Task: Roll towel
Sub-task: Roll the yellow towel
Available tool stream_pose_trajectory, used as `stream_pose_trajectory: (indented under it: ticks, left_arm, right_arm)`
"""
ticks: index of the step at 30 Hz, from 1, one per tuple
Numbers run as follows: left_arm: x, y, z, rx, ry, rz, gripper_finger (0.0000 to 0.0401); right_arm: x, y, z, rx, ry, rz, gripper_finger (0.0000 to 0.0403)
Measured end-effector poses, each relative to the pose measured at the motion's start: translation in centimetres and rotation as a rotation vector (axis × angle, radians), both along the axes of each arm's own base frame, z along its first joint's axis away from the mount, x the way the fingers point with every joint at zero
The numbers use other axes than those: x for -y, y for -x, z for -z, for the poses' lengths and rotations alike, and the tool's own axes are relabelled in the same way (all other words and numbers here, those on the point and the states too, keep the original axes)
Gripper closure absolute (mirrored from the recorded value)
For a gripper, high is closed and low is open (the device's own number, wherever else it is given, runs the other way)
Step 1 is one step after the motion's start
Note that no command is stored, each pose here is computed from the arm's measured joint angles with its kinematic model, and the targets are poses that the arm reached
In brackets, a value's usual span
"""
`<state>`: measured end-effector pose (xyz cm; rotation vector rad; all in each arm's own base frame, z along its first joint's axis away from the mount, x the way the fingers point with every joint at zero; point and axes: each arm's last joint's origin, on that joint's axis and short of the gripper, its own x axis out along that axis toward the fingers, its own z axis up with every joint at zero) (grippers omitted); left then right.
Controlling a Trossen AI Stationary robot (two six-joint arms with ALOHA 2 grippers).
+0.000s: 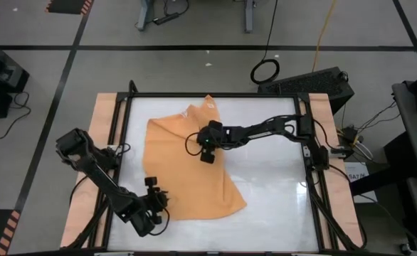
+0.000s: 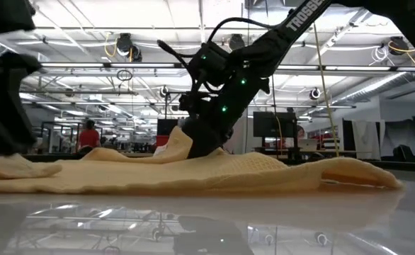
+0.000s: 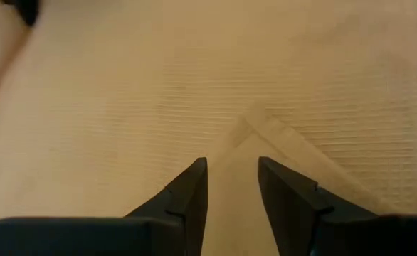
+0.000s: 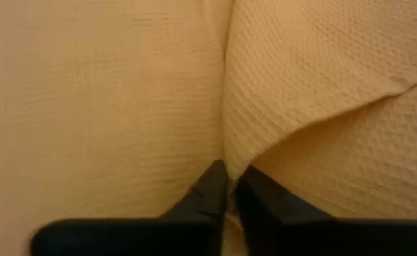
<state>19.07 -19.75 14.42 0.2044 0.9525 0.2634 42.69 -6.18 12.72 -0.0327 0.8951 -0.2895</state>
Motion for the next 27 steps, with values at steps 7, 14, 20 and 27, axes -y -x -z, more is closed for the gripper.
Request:
stream_pose_trajectory:
  ticks: [7,14,20,27]
  left_arm:
    - [-2.7,0.8,-5.3,0.237,-0.099,-0.073,0.0269]
    - [-7.5,-0.3,-7.7,0.321,-0.312,-0.229,0.0269]
    - [-11.6,-2.5,-7.7,0.123,-0.396,-0.255,0.0269]
    - [-14.6,-5.5,-7.6,0.030,-0.222,-0.129,0.0269]
  right_arm:
    - [-0.9,0.6,-2.3,-0.002,0.011,-0.029,0.0389]
    - [-3.0,0.5,-4.0,0.044,0.061,-0.091,0.0397]
    - [-4.6,0.5,-4.0,0.023,0.102,-0.141,0.0401]
    - [-6.9,1.5,-3.1,-0.106,0.061,-0.167,0.0399]
